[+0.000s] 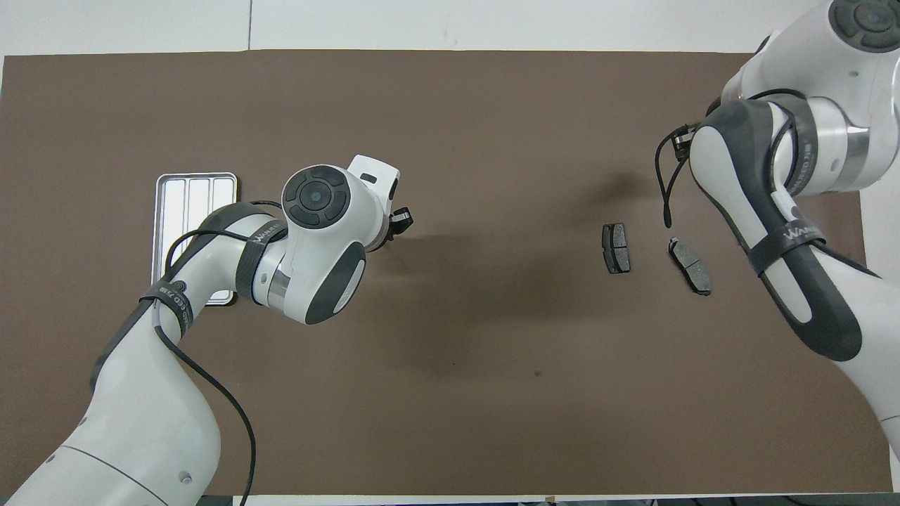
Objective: Place bearing gear from tray to pile
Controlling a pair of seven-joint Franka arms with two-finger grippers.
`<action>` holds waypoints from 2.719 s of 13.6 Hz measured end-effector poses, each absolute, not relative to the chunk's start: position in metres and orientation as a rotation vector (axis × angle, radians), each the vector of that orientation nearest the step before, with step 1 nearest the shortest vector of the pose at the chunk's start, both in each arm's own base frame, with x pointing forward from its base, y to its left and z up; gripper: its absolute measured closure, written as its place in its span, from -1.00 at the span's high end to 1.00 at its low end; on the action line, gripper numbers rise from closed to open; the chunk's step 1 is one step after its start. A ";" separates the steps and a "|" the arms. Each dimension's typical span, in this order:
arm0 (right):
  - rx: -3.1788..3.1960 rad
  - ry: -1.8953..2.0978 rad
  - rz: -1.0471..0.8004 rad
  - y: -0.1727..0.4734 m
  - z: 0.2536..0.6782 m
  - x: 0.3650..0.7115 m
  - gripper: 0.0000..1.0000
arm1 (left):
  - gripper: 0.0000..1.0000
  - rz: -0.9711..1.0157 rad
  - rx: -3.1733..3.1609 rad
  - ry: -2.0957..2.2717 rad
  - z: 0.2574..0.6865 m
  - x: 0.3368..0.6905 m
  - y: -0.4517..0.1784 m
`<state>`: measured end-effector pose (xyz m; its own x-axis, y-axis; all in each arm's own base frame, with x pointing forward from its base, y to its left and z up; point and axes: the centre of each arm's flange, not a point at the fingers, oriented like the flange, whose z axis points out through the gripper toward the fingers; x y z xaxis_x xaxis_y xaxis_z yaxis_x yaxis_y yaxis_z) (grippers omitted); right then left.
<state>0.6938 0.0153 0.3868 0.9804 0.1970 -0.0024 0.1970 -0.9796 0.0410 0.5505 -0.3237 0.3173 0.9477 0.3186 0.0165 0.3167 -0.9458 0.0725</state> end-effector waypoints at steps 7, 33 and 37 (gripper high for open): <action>3.082 0.276 0.076 -0.006 0.325 0.677 -0.32 | -0.53 0.064 3.019 0.498 0.304 0.552 -0.323; 3.104 -0.479 0.019 0.381 0.420 0.563 1.00 | 1.00 0.013 3.128 0.263 0.564 0.547 0.008; 3.092 -0.527 0.001 0.456 0.368 0.552 1.00 | 1.00 -0.046 3.130 0.235 0.565 0.566 0.003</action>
